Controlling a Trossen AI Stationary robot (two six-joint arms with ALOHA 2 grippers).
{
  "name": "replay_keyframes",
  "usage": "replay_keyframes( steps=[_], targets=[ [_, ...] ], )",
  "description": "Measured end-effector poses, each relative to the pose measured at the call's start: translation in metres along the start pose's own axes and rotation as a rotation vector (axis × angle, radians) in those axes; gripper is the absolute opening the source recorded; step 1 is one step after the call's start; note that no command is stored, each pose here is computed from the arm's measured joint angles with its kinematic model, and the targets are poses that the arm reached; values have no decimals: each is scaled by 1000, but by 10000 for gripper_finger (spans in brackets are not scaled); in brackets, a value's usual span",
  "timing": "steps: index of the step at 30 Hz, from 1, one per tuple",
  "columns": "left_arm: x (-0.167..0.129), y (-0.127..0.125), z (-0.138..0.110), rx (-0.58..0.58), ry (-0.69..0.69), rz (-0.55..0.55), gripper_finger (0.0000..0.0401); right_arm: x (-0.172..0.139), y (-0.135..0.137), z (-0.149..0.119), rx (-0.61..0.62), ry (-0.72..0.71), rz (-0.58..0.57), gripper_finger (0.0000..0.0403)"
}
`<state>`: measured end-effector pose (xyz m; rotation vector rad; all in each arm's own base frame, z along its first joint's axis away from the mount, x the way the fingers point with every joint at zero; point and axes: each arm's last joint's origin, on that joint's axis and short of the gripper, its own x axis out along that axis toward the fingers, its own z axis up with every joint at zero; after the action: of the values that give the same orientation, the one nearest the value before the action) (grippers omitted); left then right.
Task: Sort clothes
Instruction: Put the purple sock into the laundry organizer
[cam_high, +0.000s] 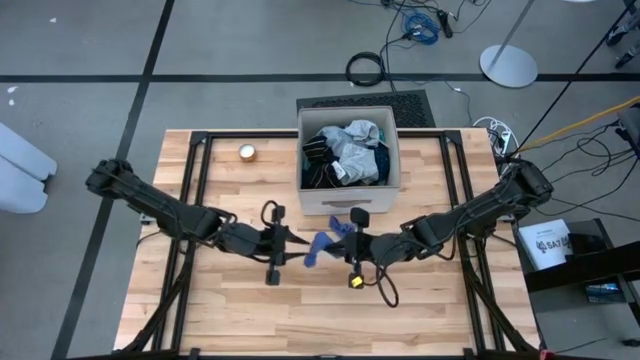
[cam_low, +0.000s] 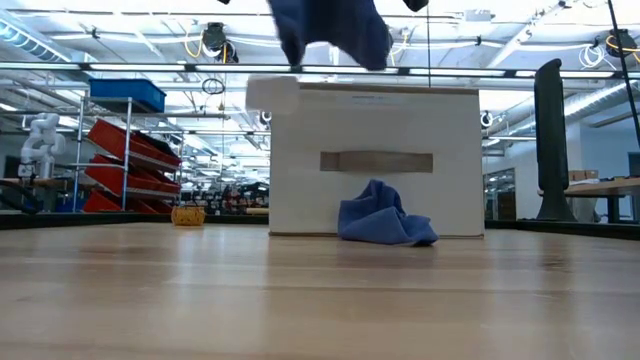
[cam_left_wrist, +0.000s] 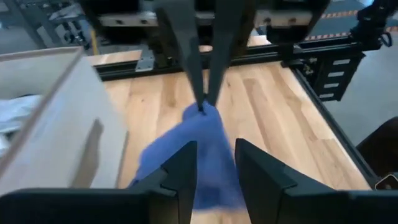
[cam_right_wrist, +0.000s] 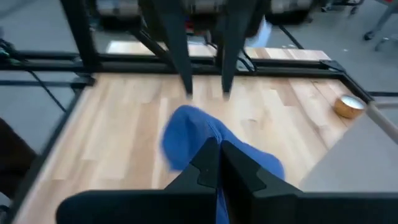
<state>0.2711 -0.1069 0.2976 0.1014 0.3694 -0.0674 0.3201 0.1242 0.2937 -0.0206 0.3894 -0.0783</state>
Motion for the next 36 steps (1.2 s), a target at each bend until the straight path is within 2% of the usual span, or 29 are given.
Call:
replay_keyframes(
  steps=[5,10,14,19,24,28,31,36],
  targets=[
    [-29,10,3,-23,37,59,120,-8,-8,3,-40,-2,-103,0],
    [-57,17,-2,-45,109,167,120,-27,-29,26,-101,-111,-277,0],
    [-64,16,-12,-32,205,178,120,-44,-59,46,-150,-186,-410,0],
    [-62,12,-20,-10,276,175,120,-58,-110,59,-120,-202,-543,0],
    [-62,12,-20,-14,273,176,120,-60,-159,52,-28,-129,-560,0],
    [-61,12,-20,-14,273,176,120,-57,-189,35,79,4,-533,0],
    [-61,12,-20,-14,273,176,120,-51,-203,20,155,129,-454,0],
    [-61,12,-20,-14,273,176,120,-39,-213,2,221,262,-413,0]
  ],
)
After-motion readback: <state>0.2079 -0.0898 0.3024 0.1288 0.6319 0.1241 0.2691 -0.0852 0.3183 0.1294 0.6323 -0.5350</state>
